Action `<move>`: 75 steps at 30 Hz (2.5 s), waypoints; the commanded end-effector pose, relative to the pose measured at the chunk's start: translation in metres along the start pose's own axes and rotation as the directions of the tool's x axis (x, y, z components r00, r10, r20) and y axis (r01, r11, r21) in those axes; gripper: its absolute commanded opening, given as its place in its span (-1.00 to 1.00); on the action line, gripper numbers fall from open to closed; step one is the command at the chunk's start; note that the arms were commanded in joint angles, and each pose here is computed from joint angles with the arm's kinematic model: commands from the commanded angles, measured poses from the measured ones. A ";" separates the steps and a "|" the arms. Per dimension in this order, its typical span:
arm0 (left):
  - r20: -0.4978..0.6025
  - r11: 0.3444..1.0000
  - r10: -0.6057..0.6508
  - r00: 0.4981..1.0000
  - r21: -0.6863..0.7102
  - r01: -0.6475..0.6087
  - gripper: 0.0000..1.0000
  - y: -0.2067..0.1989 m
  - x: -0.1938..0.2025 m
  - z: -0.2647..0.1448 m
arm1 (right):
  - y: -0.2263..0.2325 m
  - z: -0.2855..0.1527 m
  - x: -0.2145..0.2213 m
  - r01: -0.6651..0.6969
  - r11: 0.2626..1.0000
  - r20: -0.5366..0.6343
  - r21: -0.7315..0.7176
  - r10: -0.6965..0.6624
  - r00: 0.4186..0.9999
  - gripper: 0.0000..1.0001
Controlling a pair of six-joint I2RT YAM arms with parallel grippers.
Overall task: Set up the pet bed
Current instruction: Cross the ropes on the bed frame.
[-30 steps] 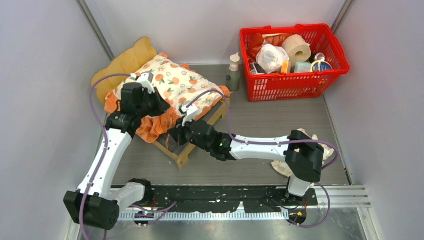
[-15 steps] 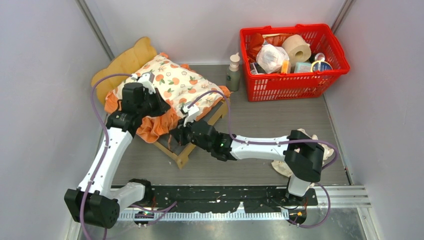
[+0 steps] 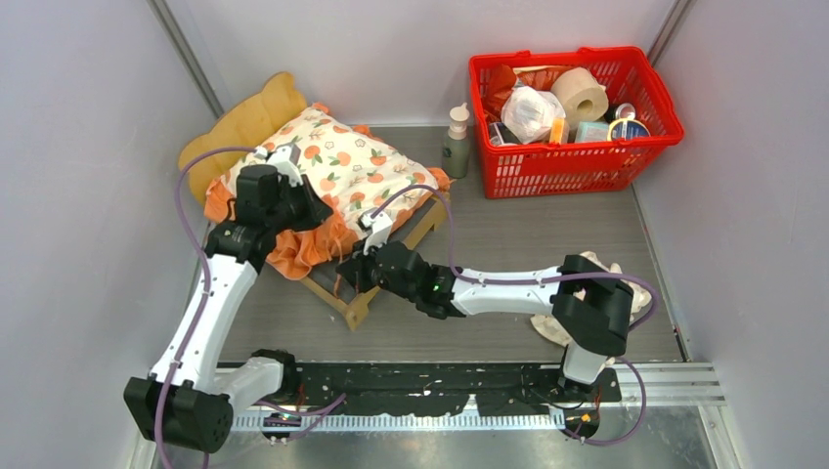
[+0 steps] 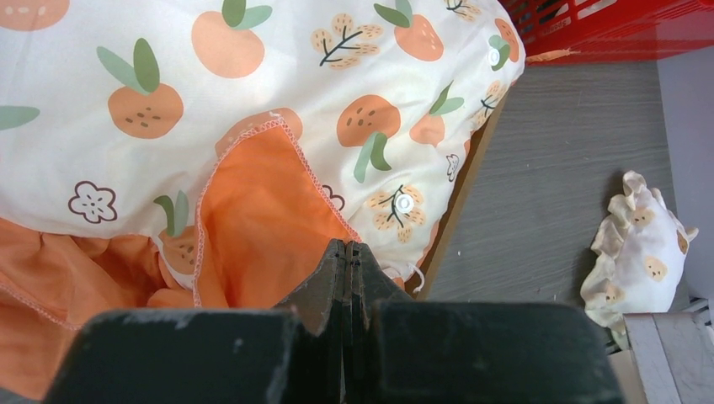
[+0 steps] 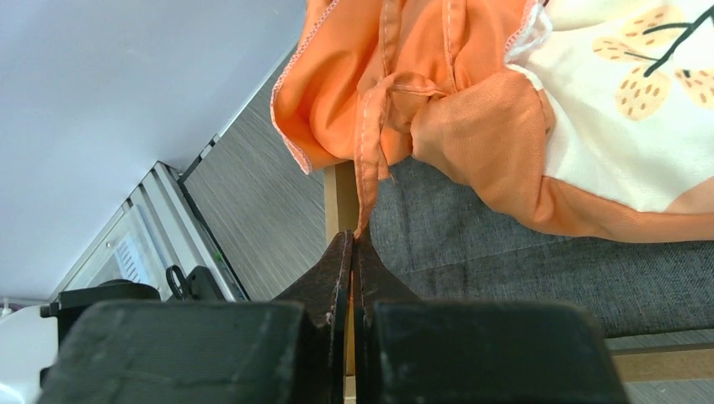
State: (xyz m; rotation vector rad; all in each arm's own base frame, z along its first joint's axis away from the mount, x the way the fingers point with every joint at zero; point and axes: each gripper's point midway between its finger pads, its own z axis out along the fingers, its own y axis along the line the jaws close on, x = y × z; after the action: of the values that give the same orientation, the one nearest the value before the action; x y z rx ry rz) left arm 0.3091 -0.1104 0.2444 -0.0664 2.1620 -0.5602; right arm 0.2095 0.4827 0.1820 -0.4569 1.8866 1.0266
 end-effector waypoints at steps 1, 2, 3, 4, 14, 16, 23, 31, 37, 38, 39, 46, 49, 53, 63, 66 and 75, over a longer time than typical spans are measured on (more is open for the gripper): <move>0.020 1.000 0.014 1.000 0.028 -0.015 -1.00 -0.006 0.000 -0.010 | 0.010 0.002 -0.003 -0.037 0.999 0.024 -0.032 0.038 0.999 -0.89; 0.018 1.000 0.007 1.000 0.025 -0.008 -1.00 -0.006 0.002 -0.012 | 0.009 0.003 0.000 -0.036 0.999 0.019 -0.028 0.037 0.999 -0.90; 0.017 1.000 0.000 1.000 0.019 -0.001 -1.00 -0.005 0.004 -0.013 | 0.008 0.004 0.001 -0.037 0.999 0.018 -0.026 0.038 0.999 -0.89; 0.013 1.000 -0.004 1.000 0.015 0.003 -1.00 -0.004 0.007 -0.015 | 0.007 0.004 0.004 -0.038 0.999 0.014 -0.023 0.039 0.999 -0.90; -0.003 1.000 0.003 1.000 -0.031 -0.003 -1.00 0.008 0.028 -0.033 | 0.007 0.013 0.026 -0.033 0.999 -0.024 -0.008 0.033 0.999 -0.90; -0.004 0.999 0.008 1.000 -0.043 -0.008 -1.00 0.011 0.032 -0.035 | 0.007 0.014 0.031 -0.028 1.000 -0.033 -0.006 0.027 0.999 -0.90; -0.011 0.999 0.008 1.000 -0.051 -0.009 -1.00 0.015 0.042 -0.038 | 0.012 0.014 0.043 -0.022 1.000 -0.047 0.005 0.022 0.999 -0.89; -0.031 0.998 0.006 0.999 -0.067 -0.008 -1.00 0.021 0.058 -0.044 | 0.009 0.008 0.040 -0.044 0.996 -0.042 0.073 0.047 0.998 -0.89; -0.045 0.996 0.012 0.999 -0.092 -0.016 -1.00 0.028 0.069 -0.048 | 0.026 0.007 0.042 -0.173 0.985 -0.034 0.003 0.173 0.984 -0.89; -0.052 0.995 0.010 0.999 -0.096 -0.015 -1.00 0.030 0.071 -0.049 | 0.027 0.009 0.044 -0.176 0.984 -0.042 0.004 0.176 0.983 -0.90; -0.056 0.995 0.011 0.998 -0.099 -0.016 -1.00 0.031 0.074 -0.049 | 0.029 0.010 0.043 -0.189 0.982 -0.046 0.007 0.189 0.981 -0.89; -0.072 0.992 0.022 0.997 -0.123 -0.030 -1.00 0.039 0.084 -0.050 | 0.009 0.007 0.045 -0.227 0.970 -0.020 0.085 0.229 0.973 -0.85; -0.079 0.991 0.025 0.997 -0.132 -0.036 -1.00 0.042 0.089 -0.051 | -0.002 0.006 0.057 -0.222 0.966 -0.042 0.134 0.229 0.972 -0.84; -0.092 0.991 0.019 0.996 -0.132 -0.031 -1.00 0.044 0.097 -0.050 | -0.010 0.001 0.060 -0.185 0.971 -0.045 0.154 0.194 0.980 -0.47; -0.094 0.989 0.018 0.995 -0.146 -0.032 -1.00 0.050 0.105 -0.049 | 0.009 -0.039 0.006 -0.149 0.985 0.017 0.085 0.148 0.989 0.27; -0.097 0.989 0.009 0.995 -0.148 -0.023 -1.00 0.051 0.108 -0.048 | 0.001 -0.047 0.021 -0.222 0.967 -0.007 0.129 0.225 0.974 0.38; -0.084 0.992 -0.034 0.996 -0.126 0.023 -1.00 0.049 0.121 -0.051 | -0.038 -0.046 0.056 -0.324 0.897 0.027 0.301 0.331 0.943 0.58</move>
State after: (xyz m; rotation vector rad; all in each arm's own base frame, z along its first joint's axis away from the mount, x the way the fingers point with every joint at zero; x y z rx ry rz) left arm 0.2040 -0.0743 0.1575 -0.1283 2.3093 -0.4226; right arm 0.1697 0.4417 0.1458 -0.1324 2.1179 0.9753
